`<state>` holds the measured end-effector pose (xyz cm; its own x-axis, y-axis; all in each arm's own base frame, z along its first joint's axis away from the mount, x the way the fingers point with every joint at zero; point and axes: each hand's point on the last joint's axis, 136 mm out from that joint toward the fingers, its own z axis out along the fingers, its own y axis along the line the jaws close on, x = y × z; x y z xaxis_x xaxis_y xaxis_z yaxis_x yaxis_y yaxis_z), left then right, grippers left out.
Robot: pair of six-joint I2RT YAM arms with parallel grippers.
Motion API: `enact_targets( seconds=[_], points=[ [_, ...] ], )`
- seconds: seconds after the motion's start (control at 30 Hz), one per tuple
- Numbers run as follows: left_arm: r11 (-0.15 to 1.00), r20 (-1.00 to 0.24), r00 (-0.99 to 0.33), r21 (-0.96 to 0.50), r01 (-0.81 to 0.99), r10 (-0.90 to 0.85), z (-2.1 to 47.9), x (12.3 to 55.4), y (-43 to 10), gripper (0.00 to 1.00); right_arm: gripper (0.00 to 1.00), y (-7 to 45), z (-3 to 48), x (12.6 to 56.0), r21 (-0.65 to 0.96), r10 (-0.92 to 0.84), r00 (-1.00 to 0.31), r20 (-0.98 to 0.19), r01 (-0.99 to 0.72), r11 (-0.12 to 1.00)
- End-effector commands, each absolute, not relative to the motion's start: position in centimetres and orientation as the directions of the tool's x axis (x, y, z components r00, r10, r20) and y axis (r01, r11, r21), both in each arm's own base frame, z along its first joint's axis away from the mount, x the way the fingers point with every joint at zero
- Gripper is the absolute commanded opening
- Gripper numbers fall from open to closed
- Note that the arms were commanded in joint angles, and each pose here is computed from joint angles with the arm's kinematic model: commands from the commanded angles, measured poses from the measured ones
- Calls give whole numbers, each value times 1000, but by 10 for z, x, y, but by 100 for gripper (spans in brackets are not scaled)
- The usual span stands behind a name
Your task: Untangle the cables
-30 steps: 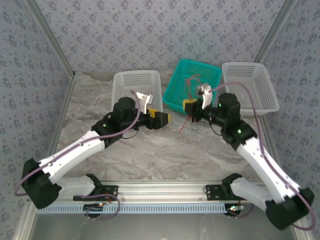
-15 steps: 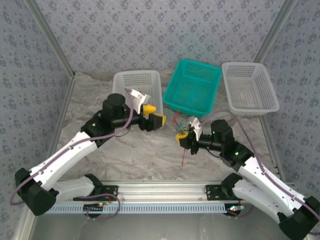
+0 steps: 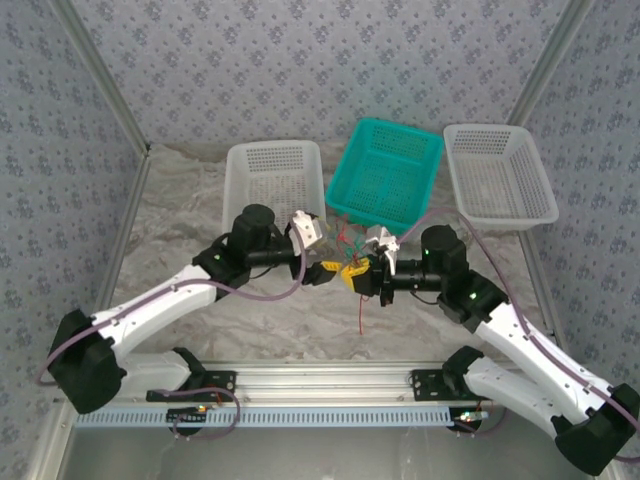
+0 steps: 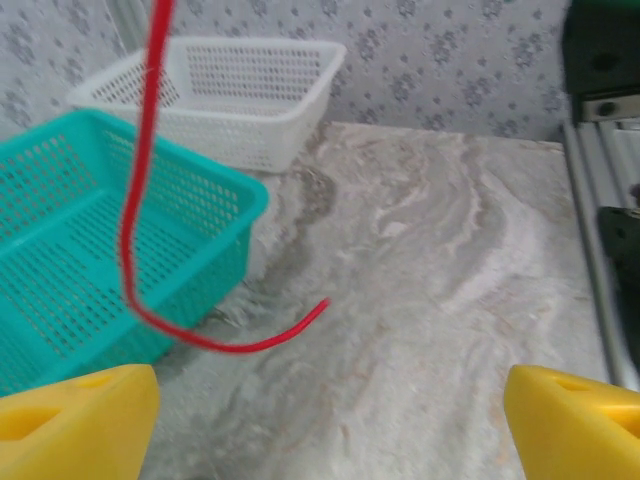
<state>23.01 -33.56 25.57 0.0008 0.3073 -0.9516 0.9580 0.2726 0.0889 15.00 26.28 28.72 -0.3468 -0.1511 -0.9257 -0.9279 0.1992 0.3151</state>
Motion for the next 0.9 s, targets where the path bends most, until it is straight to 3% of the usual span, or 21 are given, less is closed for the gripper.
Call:
enact_targets(
  seconds=[0.0,0.1,0.2,0.27,0.4,0.57,0.73,0.87],
  points=[
    [332,-961,157,228,915,227,297,257,-350,84,0,266,307,141,315,-124,-333,-935,-938,142],
    [382,-960,143,229,895,239,299,275,-359,68,0,267,308,140,314,-121,-332,-936,-938,147],
    [462,-965,153,239,854,215,304,292,-357,64,0,266,307,140,313,-121,-332,-935,-937,155],
    [468,-965,166,244,849,202,308,293,-357,54,0,265,306,142,308,-119,-330,-937,-936,170],
    [455,-970,146,220,863,192,313,285,-354,0,0,257,291,158,290,-136,-341,-930,-910,296],
    [574,-991,4,81,815,133,334,286,-317,0,0,228,240,206,275,-138,-444,-886,-740,614],
    [606,-998,-32,3,796,48,367,270,-288,0,6,225,173,213,341,-136,-564,-814,-654,675],
    [561,-999,-36,-8,828,38,374,255,-291,0,11,206,120,225,326,-123,-668,-734,-505,799]
  ],
)
